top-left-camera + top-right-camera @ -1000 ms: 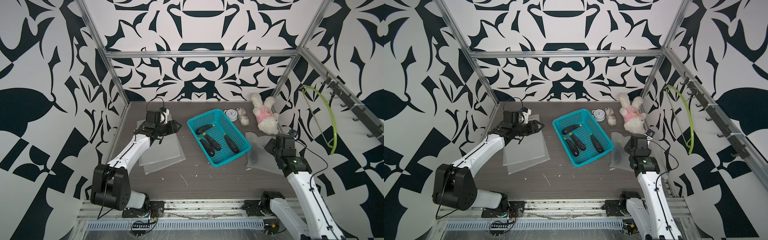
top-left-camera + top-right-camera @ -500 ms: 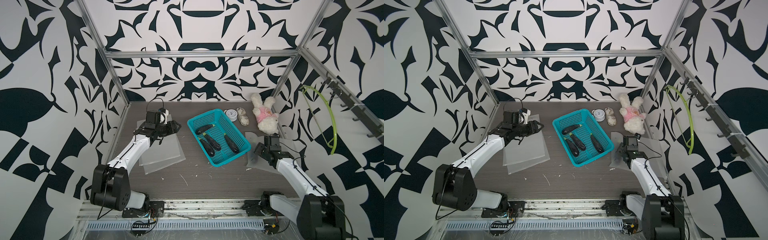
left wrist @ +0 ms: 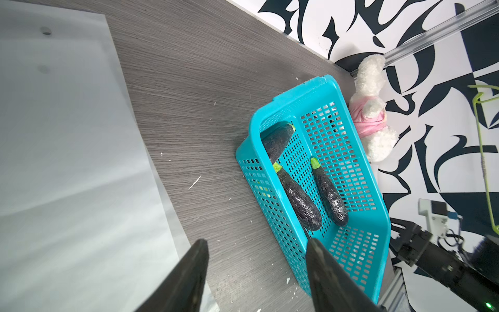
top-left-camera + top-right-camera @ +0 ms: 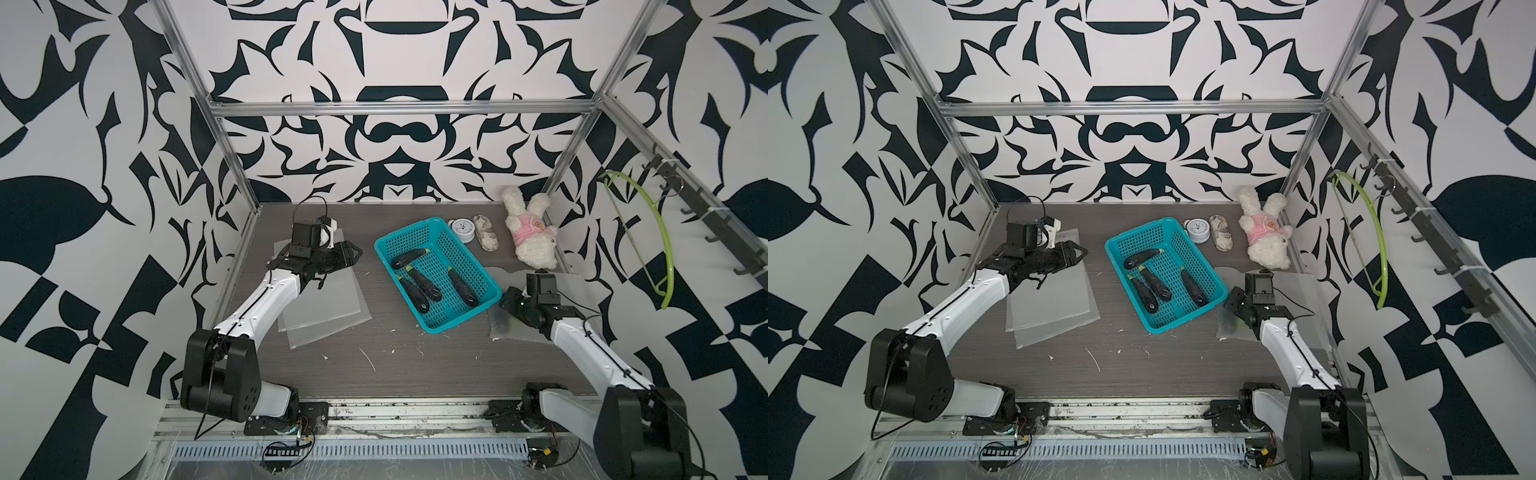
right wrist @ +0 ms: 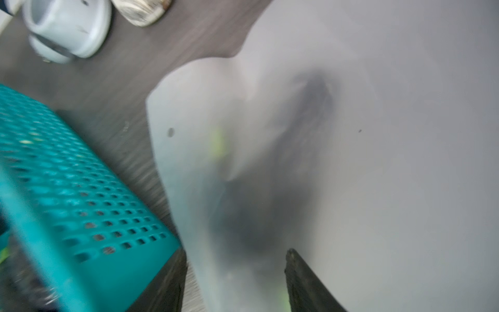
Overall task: Place the eggplant in a zip-top bag and seal the zipper
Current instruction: Place the zipper food storage bag at the center of the board, then open the zipper food storage bag.
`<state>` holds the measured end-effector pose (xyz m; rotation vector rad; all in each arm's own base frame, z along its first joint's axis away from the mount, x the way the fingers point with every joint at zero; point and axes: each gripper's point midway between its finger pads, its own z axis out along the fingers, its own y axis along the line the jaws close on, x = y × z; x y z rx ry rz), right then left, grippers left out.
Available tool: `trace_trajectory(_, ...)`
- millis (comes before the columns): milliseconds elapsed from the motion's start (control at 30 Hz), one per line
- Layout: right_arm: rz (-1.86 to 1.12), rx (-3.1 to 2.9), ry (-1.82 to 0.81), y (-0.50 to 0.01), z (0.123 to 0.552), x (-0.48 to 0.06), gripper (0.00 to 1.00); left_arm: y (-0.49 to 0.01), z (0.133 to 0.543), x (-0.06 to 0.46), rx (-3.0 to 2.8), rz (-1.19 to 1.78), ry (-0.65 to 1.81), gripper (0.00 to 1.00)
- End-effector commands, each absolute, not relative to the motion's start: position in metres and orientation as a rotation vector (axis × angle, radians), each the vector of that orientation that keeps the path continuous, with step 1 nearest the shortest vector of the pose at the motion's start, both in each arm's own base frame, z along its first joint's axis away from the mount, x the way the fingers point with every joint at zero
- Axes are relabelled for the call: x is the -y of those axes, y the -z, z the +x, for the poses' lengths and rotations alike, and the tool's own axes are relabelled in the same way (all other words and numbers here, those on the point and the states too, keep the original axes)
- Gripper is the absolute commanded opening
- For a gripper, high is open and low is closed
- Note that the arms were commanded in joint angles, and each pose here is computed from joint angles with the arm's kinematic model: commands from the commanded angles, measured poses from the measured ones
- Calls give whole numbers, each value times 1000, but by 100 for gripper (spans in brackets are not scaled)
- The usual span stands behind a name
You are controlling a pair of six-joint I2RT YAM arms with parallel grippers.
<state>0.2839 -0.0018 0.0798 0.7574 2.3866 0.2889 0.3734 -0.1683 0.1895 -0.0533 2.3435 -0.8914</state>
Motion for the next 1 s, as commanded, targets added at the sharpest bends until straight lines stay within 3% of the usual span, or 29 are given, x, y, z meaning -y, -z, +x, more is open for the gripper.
trace_trajectory(0, 761, -2382, -402, -89, 281, -13, 60, -191, 371, 164, -2351, -52, 876, 62)
trace_trajectory(100, 736, -2400, -419, -94, 282, -16, 60, -192, 372, 165, -2354, -44, 875, 62)
trace_trajectory(367, 681, -2352, -173, -124, 277, 14, 61, -188, 371, 161, -2377, -66, 846, 62)
trace_trajectory(533, 629, -2294, -123, -152, 282, 21, 61, -164, 367, 141, -2487, -203, 729, 61)
trace_trajectory(667, 537, -2291, -158, -170, 295, 10, 61, -136, 359, 113, -2614, -372, 573, 59)
trace_trajectory(967, 200, -2254, -209, -216, 323, -46, 63, -121, 367, 99, -2605, -543, 642, 59)
